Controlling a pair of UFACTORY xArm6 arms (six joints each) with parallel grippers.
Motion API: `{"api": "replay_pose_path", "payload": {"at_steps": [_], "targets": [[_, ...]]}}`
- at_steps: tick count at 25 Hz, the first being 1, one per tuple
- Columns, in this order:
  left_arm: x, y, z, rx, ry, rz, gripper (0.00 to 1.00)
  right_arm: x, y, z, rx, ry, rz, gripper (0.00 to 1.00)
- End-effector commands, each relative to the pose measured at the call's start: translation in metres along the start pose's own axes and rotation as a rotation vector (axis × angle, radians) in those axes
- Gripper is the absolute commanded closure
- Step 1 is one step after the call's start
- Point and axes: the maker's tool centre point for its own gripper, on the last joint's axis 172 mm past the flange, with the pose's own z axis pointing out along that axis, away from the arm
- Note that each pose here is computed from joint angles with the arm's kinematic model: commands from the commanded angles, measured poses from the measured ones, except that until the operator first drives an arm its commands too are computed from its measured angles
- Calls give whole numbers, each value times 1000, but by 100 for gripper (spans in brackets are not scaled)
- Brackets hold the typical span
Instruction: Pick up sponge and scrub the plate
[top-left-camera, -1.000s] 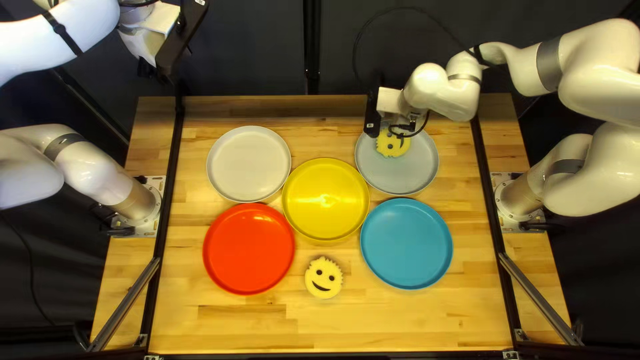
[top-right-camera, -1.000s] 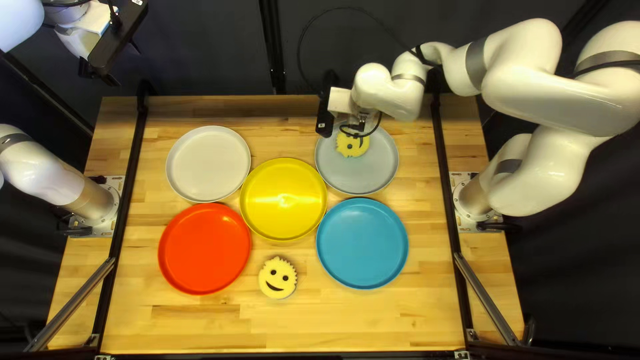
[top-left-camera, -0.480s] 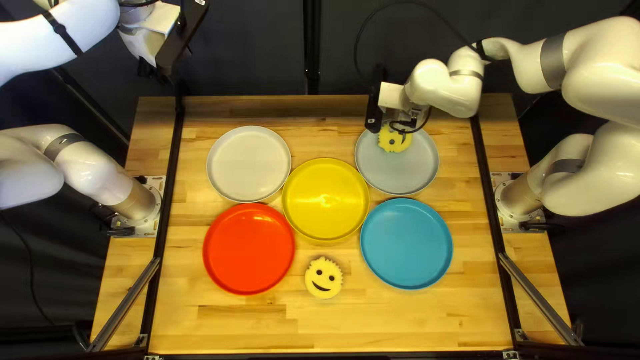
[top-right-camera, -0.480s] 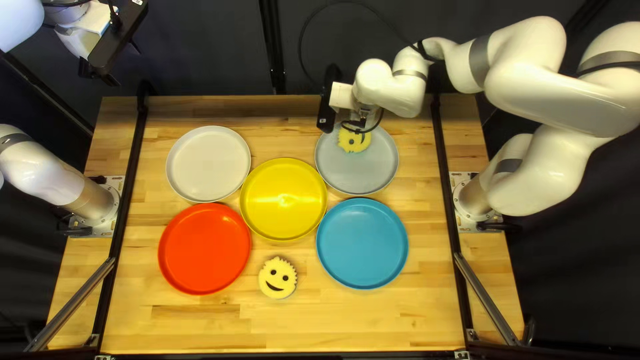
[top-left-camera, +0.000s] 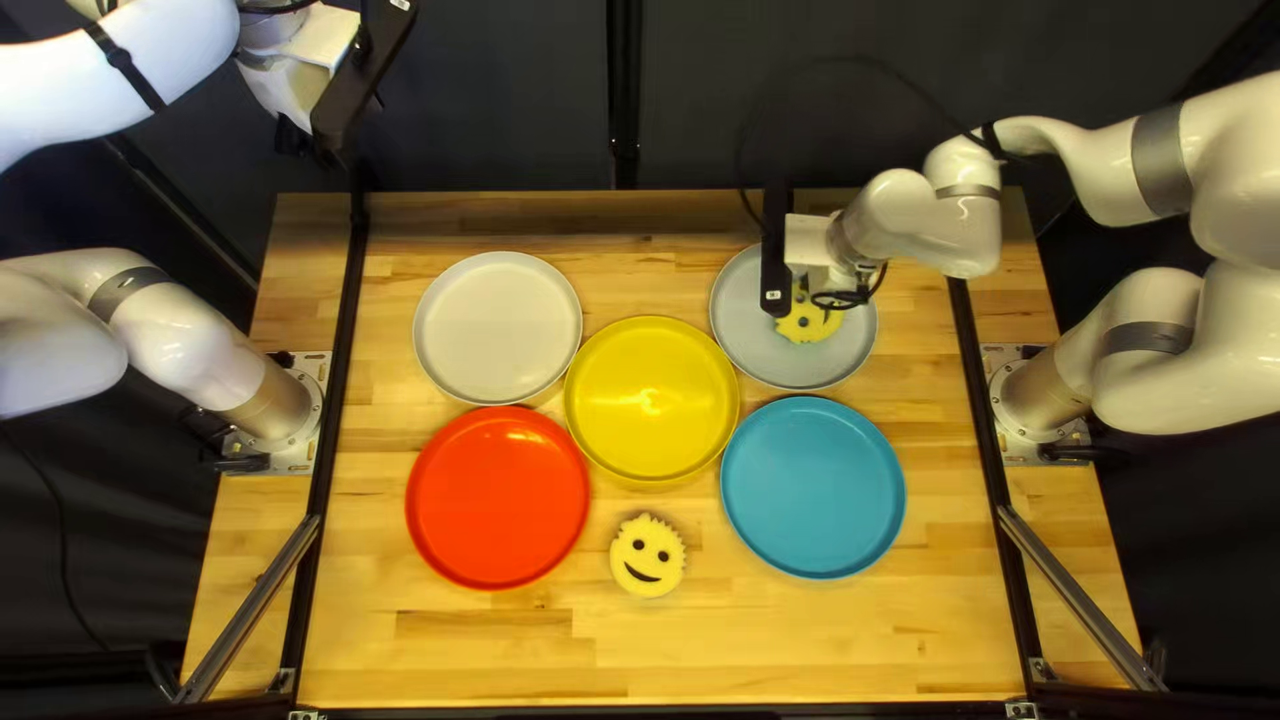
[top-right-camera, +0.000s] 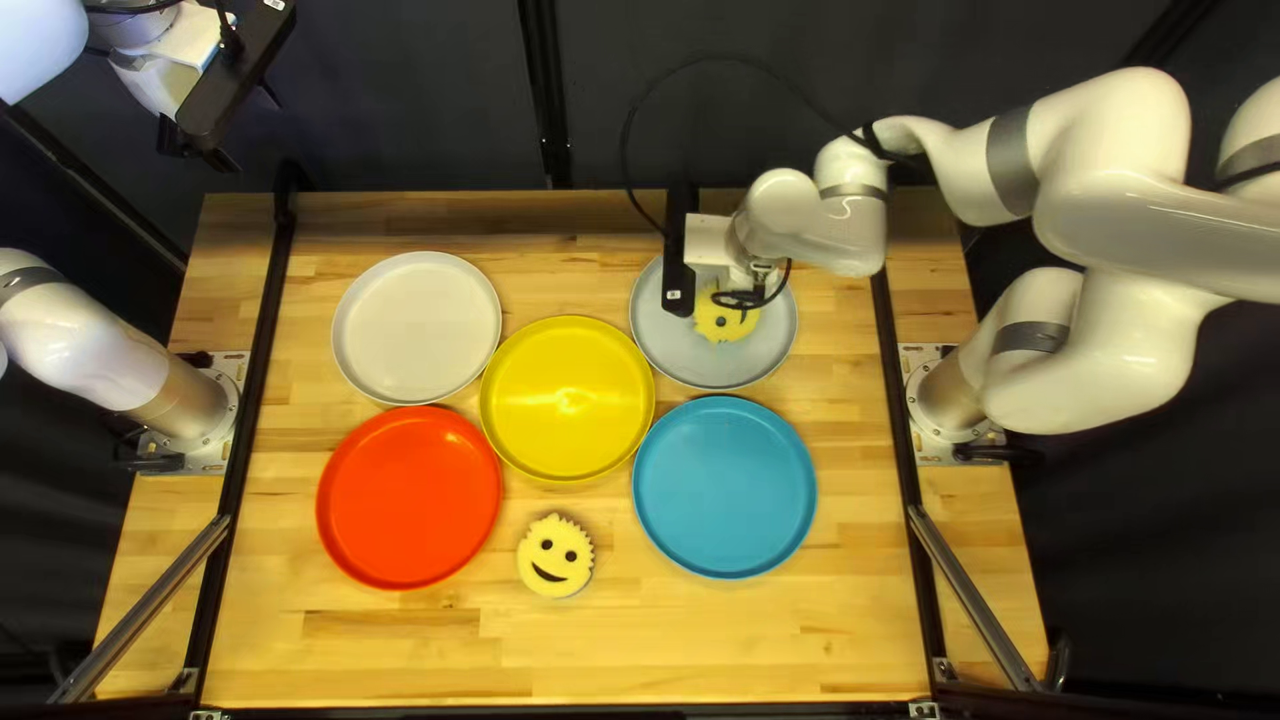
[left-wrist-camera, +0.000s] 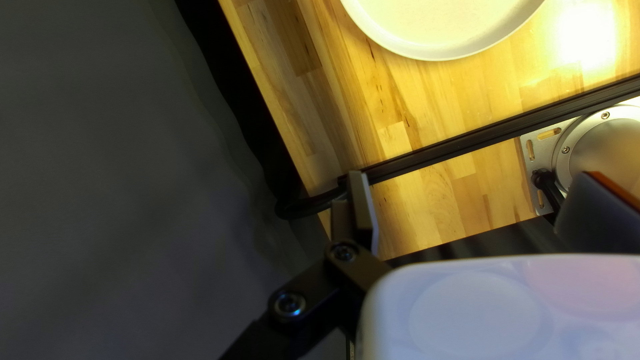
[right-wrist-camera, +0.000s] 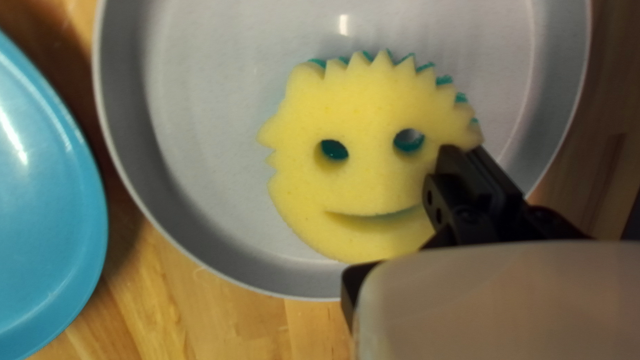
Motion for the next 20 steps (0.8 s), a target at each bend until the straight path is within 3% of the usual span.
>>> {"api": "replay_pose_path", "payload": {"at_steps": [1,14,20], "targets": [[0,0,0,0,0,0,0,-2,17,6,2,8,-14,100],[0,0,0,0,0,0,0,1,75,14,1,41,-4,100],[0,0,0,0,0,0,0,-11,66,9,4,55,-32,100]]}}
